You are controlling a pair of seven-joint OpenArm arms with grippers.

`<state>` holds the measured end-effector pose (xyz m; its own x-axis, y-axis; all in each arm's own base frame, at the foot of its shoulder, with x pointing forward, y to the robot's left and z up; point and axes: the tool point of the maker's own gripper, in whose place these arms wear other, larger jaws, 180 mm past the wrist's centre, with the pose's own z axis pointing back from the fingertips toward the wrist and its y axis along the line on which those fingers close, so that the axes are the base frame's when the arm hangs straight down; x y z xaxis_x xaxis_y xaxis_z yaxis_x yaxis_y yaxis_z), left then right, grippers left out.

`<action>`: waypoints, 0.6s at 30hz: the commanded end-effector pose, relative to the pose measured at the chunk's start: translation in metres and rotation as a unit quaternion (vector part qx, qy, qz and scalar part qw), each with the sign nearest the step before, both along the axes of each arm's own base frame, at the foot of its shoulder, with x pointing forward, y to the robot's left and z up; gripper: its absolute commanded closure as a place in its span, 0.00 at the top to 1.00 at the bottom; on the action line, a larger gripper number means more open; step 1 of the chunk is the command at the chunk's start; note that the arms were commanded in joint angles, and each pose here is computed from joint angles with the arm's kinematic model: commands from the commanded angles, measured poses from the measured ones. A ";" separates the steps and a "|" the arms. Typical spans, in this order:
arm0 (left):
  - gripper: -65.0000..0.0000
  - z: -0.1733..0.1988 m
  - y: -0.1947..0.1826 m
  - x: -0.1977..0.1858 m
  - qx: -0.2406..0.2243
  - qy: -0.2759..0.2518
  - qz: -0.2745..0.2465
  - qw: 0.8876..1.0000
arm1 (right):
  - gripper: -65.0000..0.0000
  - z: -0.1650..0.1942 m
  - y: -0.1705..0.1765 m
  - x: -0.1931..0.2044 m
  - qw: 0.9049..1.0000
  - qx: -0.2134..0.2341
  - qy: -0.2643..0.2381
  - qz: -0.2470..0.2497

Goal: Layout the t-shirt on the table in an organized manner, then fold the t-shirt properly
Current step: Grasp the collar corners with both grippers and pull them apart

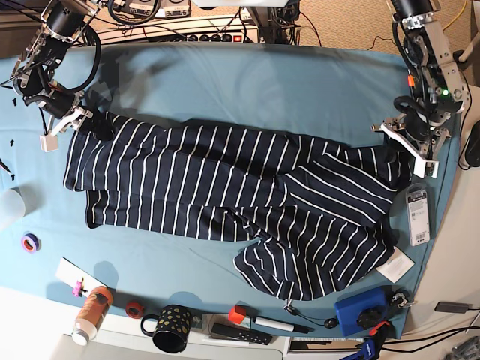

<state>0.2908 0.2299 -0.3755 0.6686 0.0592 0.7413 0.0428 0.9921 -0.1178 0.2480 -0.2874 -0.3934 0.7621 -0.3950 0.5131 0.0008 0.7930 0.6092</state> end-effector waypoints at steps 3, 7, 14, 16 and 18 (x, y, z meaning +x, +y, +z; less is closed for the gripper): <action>0.38 0.002 0.013 0.010 0.016 -0.014 0.016 1.000 | 0.42 -0.016 -0.007 -0.018 0.998 -0.033 0.059 0.019; 0.38 -0.007 0.011 0.008 0.005 -0.007 0.015 1.000 | 0.41 -0.016 -0.007 -0.018 0.997 -0.033 0.060 0.019; 0.00 -0.009 0.022 0.007 0.004 -0.001 0.057 0.998 | 0.00 -0.024 -0.017 -0.021 0.994 -0.070 0.080 0.018; 0.00 -0.010 0.025 0.007 0.004 0.001 0.068 0.998 | 0.00 -0.024 -0.029 -0.018 0.992 -0.097 0.080 0.009; 0.00 -0.010 0.025 0.007 0.004 0.002 0.068 0.998 | 0.00 -0.019 -0.044 -0.013 0.990 -0.126 0.071 -0.002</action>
